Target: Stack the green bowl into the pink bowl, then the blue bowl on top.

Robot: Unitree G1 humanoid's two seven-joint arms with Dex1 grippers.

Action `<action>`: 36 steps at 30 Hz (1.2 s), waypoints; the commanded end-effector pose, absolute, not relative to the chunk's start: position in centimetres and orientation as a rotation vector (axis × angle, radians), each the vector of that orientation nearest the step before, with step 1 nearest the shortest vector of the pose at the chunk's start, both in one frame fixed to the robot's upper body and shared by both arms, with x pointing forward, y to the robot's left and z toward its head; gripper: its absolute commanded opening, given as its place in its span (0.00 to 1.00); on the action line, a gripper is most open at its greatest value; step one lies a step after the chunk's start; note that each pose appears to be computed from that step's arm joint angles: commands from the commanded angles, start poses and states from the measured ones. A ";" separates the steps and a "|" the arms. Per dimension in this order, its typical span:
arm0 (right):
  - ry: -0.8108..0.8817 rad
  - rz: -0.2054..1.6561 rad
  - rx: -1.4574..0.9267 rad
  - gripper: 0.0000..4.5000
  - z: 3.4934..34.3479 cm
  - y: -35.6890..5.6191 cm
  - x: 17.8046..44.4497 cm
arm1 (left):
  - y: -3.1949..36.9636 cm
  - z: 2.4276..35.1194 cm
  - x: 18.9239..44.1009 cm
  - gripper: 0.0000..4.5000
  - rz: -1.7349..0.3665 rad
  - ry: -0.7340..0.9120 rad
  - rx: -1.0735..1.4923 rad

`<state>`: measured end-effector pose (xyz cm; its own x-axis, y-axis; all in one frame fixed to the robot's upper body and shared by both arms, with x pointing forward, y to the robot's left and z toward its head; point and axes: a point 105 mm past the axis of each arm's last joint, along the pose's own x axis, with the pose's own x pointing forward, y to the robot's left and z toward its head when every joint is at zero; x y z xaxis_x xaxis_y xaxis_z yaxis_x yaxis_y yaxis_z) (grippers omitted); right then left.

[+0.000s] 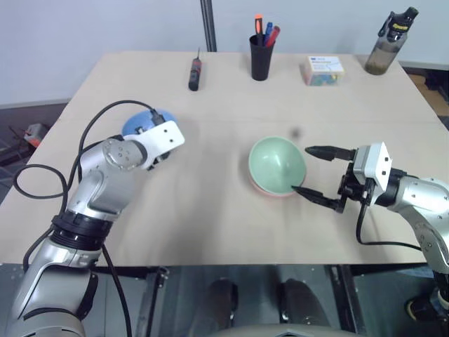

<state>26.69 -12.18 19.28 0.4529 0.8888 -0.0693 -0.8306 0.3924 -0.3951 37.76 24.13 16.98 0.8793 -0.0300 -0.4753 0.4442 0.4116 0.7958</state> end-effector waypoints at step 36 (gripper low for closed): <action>-0.111 0.748 -0.439 0.98 19.8 -17.2 21.8 | 6.3 25.4 31.2 0.65 -1.432 -0.279 0.949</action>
<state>21.75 -17.78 19.51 0.7412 0.6684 -0.0618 -0.6213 0.6483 -0.4401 30.68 5.29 23.74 0.1017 -0.8977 -0.4286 0.6964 -0.2434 0.6751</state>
